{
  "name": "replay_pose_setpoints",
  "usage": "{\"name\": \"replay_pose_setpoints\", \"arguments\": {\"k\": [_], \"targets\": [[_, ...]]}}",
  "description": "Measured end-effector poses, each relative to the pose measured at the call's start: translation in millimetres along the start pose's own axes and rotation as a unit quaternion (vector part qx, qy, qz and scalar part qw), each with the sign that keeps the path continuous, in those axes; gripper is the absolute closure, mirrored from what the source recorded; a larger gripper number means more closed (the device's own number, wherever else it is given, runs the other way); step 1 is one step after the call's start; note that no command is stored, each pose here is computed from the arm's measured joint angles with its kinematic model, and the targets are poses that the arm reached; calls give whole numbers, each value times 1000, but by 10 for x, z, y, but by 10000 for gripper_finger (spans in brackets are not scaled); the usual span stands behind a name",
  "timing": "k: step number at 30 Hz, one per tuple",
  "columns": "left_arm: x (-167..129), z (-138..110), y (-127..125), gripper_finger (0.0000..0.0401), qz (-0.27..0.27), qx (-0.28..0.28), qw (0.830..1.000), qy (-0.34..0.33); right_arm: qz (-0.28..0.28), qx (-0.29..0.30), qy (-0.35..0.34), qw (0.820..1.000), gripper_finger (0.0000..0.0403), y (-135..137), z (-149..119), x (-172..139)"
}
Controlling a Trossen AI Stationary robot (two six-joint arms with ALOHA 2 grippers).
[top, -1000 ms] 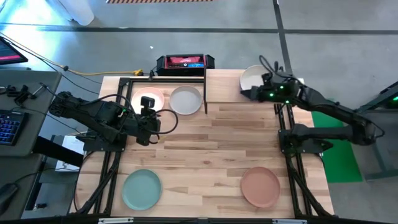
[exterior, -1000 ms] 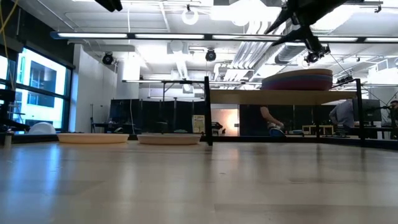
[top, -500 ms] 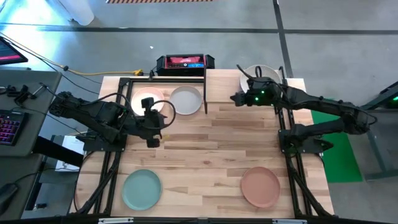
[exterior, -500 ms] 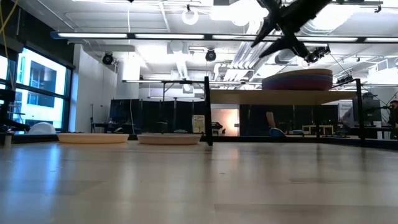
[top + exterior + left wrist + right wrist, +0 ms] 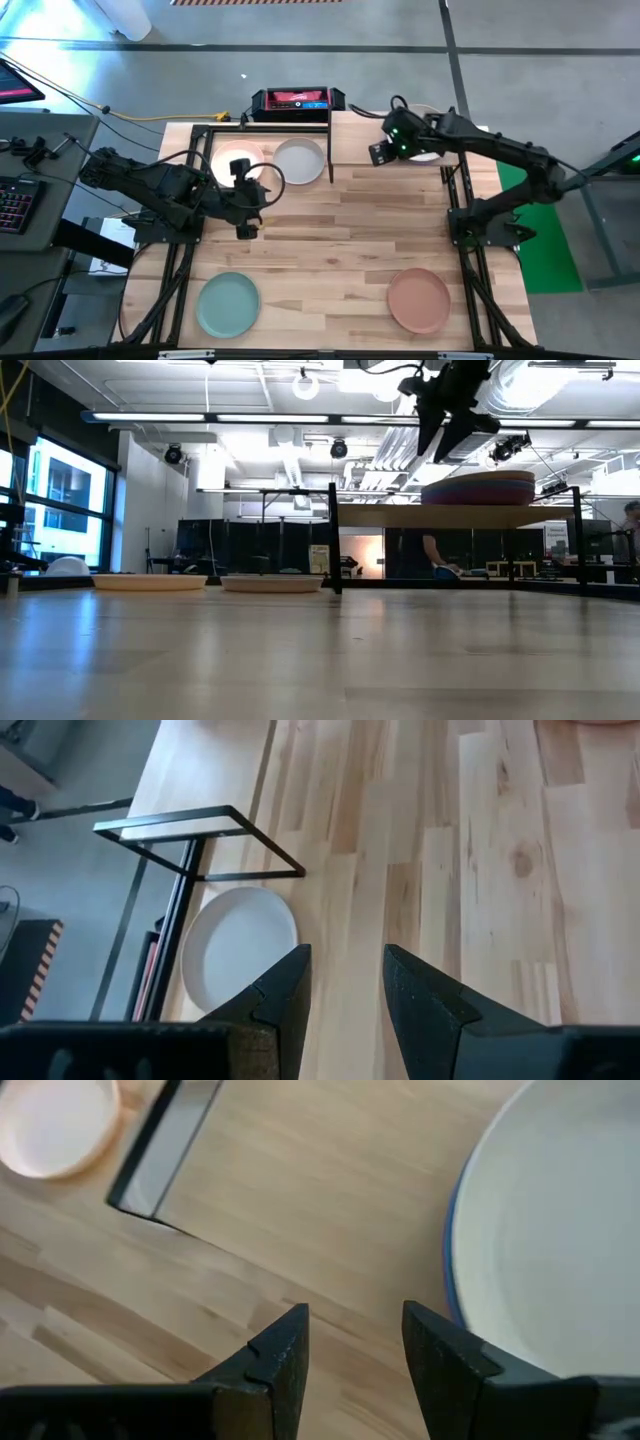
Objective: Place and stack plates onto a shelf
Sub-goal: Stack the white plate on top of the pink plate on the shelf
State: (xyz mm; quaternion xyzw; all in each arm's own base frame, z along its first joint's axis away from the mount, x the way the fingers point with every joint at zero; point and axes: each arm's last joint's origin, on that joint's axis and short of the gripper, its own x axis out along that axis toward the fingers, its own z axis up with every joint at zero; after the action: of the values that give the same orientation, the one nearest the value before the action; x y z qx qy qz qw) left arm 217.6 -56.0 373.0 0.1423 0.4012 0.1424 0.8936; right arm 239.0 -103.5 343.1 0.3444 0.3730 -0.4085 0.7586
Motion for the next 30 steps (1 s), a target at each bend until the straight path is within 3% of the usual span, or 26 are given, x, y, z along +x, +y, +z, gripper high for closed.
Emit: {"name": "replay_pose_setpoints", "arguments": {"k": [10, 17, 30], "targets": [[59, 4, 102, 284, 18, -51, 998, 9, -17, -21, 49, 998, 260, -30, 83, 241], [104, 5, 199, 284, 51, -68, 996, 13, -32, -15, 56, 998, 260, -120, 129, 260], [180, 38, 324, 284, 53, -103, 993, 10, -56, -11, 71, 996, 260, -231, 150, 265]]}}
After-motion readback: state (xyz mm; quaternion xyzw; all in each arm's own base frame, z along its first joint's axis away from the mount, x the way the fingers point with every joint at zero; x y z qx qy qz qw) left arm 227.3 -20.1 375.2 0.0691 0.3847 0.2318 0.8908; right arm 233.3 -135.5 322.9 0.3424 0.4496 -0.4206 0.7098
